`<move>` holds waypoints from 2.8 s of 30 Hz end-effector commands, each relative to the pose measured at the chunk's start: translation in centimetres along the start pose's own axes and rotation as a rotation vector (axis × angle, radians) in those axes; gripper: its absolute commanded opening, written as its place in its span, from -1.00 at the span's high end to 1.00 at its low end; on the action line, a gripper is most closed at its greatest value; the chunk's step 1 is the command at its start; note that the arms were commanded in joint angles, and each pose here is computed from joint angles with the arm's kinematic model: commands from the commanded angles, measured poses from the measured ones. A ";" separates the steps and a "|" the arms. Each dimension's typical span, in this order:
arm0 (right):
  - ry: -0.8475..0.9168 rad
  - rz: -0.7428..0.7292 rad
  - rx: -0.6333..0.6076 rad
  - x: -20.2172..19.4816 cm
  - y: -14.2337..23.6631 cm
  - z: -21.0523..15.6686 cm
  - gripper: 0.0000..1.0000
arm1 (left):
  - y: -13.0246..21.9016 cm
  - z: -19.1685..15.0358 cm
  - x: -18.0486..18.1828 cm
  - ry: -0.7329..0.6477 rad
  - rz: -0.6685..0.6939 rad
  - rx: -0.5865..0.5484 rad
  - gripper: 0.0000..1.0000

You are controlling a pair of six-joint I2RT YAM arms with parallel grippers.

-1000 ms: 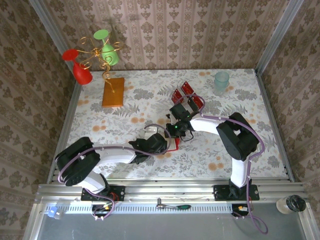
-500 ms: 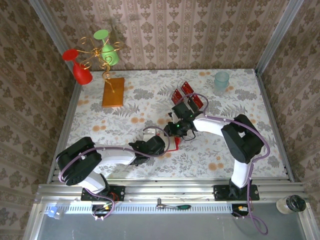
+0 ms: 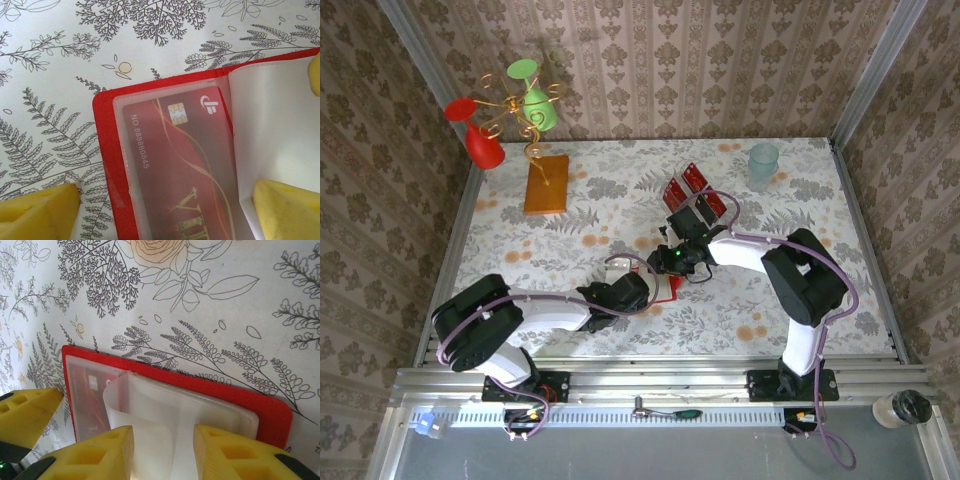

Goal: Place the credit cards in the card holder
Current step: Turn over the card slot at the card holder.

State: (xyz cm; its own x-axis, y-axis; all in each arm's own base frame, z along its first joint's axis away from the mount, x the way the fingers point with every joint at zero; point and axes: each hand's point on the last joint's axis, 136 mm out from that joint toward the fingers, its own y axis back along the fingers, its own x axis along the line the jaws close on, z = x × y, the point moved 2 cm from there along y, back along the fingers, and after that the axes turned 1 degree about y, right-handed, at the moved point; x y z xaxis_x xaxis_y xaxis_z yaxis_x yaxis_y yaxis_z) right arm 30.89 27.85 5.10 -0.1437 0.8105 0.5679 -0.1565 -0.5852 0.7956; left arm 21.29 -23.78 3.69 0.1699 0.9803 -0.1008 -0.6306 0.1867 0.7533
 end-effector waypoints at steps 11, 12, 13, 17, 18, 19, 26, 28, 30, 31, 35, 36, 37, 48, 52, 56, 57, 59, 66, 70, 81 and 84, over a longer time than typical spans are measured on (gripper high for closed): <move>0.038 0.115 0.046 3.7 -0.1 -0.3 0.26 | 1.4 0.7 1.0 -0.014 0.020 -0.031 -0.91; 0.042 0.121 0.045 4.0 0.1 -0.4 0.26 | 1.7 1.0 1.1 -0.012 0.020 -0.036 -0.93; 0.047 0.126 0.040 4.4 0.3 -0.4 0.25 | 2.0 1.3 1.4 -0.008 0.026 -0.041 -0.95; 0.066 0.143 0.033 6.0 1.0 -1.0 0.21 | 3.4 2.4 2.9 0.029 0.028 -0.070 -1.00; 0.071 0.143 0.033 6.4 1.0 -1.1 0.20 | 3.7 2.6 3.3 0.044 0.024 -0.075 -1.00; 0.080 0.141 0.032 6.7 1.1 -1.2 0.19 | 4.0 2.8 3.8 0.058 0.022 -0.080 -1.00; 0.096 0.134 0.064 8.1 -0.8 -1.9 0.06 | 6.2 3.6 7.2 0.149 0.018 -0.136 -1.00; 0.097 0.137 0.070 8.5 -1.5 -1.9 0.06 | 6.6 3.6 7.8 0.165 0.015 -0.143 -1.00; 0.095 0.138 0.079 8.8 -2.3 -2.0 0.05 | 6.8 3.3 8.4 0.176 0.019 -0.145 -1.00; 0.093 0.140 0.082 8.9 -2.8 -1.9 0.05 | 6.9 3.2 8.6 0.184 0.021 -0.146 -1.00; 0.084 0.140 0.091 9.0 -4.3 -1.9 0.05 | 7.0 2.7 9.2 0.209 0.021 -0.150 -1.00; 0.080 0.139 0.092 8.9 -4.6 -1.9 0.05 | 7.0 2.5 9.3 0.212 0.021 -0.149 -1.00; 0.075 0.137 0.094 8.7 -4.9 -1.9 0.06 | 7.0 2.5 9.4 0.214 0.021 -0.149 -1.00; 0.084 0.157 0.095 9.2 -4.5 -1.7 0.07 | 6.4 2.3 9.3 0.204 0.023 -0.129 -1.00; 0.090 0.161 0.073 9.2 -3.2 -0.8 0.09 | 6.1 2.4 8.9 0.198 0.019 -0.120 -1.00; 0.088 0.149 0.065 8.5 -2.3 -0.6 0.16 | 5.9 2.5 8.6 0.187 0.017 -0.113 -1.00; 0.087 0.145 0.065 8.2 -2.3 -0.6 0.19 | 5.8 2.5 8.5 0.185 0.015 -0.112 -1.00; 0.078 0.139 0.069 7.6 -2.3 -0.8 0.25 | 5.6 2.5 8.4 0.182 0.013 -0.107 -1.00; 0.048 0.130 0.090 6.0 -3.5 -1.6 0.57 | 4.9 2.2 8.0 0.171 0.009 -0.089 -1.00; 0.035 0.132 0.104 5.7 -4.4 -1.7 0.63 | 4.5 2.1 7.6 0.165 0.002 -0.076 -1.00; 0.025 0.126 0.120 5.8 -5.4 -1.7 0.64 | 3.3 2.0 6.6 0.148 -0.015 -0.049 -1.00; 0.025 0.126 0.118 5.8 -5.4 -1.7 0.64 | 3.0 1.8 6.2 0.141 -0.019 -0.042 -1.00</move>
State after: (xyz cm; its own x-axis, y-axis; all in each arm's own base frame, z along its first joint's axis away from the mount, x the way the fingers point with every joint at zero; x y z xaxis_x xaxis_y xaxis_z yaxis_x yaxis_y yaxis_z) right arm 29.29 35.04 3.98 -0.1811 0.7342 0.6544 -0.0375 -0.6701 0.7414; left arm 21.21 -16.03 5.52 0.0482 0.9819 -0.1833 -0.6477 0.1704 0.7426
